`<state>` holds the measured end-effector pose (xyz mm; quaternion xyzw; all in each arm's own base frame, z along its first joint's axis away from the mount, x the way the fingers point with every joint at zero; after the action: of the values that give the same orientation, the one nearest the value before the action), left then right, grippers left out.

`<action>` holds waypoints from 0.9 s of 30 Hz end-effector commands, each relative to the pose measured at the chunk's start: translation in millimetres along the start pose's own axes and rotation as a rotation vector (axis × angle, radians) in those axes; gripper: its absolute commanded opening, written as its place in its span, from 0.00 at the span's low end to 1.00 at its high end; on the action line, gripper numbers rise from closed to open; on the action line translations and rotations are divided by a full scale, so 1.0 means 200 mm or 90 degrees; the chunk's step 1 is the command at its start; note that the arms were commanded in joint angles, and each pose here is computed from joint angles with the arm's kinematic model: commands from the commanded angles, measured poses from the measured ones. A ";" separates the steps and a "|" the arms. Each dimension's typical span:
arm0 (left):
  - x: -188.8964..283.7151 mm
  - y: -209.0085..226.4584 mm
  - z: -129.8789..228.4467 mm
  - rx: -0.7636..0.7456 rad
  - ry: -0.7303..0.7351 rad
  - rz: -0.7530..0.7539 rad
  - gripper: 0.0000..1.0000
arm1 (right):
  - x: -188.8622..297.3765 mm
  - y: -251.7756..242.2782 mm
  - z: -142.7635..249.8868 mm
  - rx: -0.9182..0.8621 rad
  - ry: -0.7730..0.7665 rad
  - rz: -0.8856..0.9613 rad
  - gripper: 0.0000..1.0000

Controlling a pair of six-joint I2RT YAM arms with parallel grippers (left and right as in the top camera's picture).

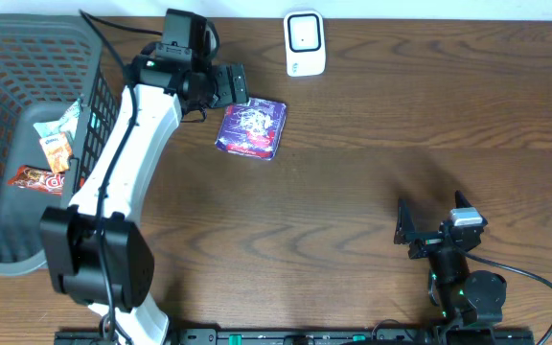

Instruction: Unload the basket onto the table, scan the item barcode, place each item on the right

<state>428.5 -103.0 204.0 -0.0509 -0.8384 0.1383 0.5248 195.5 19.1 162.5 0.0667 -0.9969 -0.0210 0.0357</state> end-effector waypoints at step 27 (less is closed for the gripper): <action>-0.55 0.16 0.21 0.011 0.191 0.069 0.99 | 0.00 0.01 0.00 0.010 0.000 -0.004 0.99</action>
<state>444.8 -93.5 89.5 -0.0549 -0.7625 0.1615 0.6241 195.5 19.1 162.5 0.0667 -0.9969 -0.0210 0.0357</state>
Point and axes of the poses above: each gripper's point midway between its finger pads, its own x axis back along the fingers, its own y axis along the line the jaws close on, z = x × y, the point moved 5 cm from there along x, back along the fingers
